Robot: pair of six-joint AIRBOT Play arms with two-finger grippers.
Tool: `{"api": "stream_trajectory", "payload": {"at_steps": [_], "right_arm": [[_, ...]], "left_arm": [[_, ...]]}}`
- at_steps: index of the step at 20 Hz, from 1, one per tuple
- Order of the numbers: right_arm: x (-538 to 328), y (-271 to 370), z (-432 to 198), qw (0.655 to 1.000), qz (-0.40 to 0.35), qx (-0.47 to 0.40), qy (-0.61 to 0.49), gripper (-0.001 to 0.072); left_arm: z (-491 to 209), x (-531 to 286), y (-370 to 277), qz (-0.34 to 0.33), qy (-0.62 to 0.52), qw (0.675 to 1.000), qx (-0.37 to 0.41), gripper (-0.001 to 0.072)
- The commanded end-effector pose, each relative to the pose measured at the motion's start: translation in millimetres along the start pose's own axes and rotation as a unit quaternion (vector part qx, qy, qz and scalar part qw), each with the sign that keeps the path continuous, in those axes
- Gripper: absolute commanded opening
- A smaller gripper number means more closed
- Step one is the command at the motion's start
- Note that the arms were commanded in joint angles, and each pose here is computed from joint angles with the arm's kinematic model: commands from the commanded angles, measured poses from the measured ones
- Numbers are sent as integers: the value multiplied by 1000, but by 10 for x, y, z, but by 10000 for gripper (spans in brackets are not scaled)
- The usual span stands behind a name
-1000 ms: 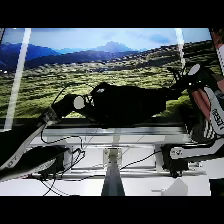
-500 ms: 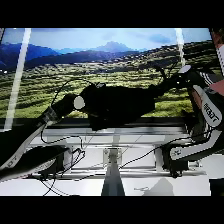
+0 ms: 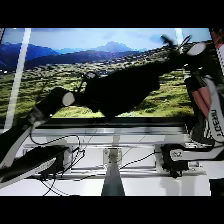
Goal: Fold the clothes and pants, and hang the long-sleeved shirts on hangers.
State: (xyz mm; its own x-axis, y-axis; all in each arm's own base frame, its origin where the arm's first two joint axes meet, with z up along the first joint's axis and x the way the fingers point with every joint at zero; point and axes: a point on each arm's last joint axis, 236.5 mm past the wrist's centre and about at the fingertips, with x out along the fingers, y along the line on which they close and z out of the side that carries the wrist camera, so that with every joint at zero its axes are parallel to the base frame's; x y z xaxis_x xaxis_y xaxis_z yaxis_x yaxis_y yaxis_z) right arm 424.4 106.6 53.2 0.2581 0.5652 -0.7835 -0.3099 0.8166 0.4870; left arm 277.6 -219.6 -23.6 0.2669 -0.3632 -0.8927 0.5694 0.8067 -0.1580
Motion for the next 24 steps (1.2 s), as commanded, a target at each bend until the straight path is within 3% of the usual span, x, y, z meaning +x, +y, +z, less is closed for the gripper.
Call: {"api": "stream_trajectory", "payload": {"at_steps": [1,6,12,15,16,17,18,21,24], "right_arm": [[-1102,-244,313,988,-114,49,-93,32],[-2756,-816,-164,918,-269,230,-177,31],[-4155,-1261,-1488,748,-404,464,-250,31],[-4405,-1348,-1978,693,-421,526,-254,39],[-4455,-1379,-2052,683,-424,535,-258,182],[-4477,-1401,-2110,679,-426,541,-256,499],[-4475,-1417,-2123,680,-425,541,-253,720],[-4388,-1444,-1946,701,-402,527,-261,684],[-4039,-1286,-1262,799,-318,431,-272,396]], "left_arm": [[171,-441,362,59,-53,997,16,695],[302,-868,475,77,-114,990,3,694],[322,-953,463,78,-127,989,4,695],[322,-953,463,78,-127,989,4,694],[322,-953,463,78,-127,989,4,694],[322,-952,463,78,-126,989,4,694],[322,-953,463,78,-127,989,4,694],[321,-951,463,78,-126,989,4,694],[322,-953,463,78,-127,989,4,694]]}}
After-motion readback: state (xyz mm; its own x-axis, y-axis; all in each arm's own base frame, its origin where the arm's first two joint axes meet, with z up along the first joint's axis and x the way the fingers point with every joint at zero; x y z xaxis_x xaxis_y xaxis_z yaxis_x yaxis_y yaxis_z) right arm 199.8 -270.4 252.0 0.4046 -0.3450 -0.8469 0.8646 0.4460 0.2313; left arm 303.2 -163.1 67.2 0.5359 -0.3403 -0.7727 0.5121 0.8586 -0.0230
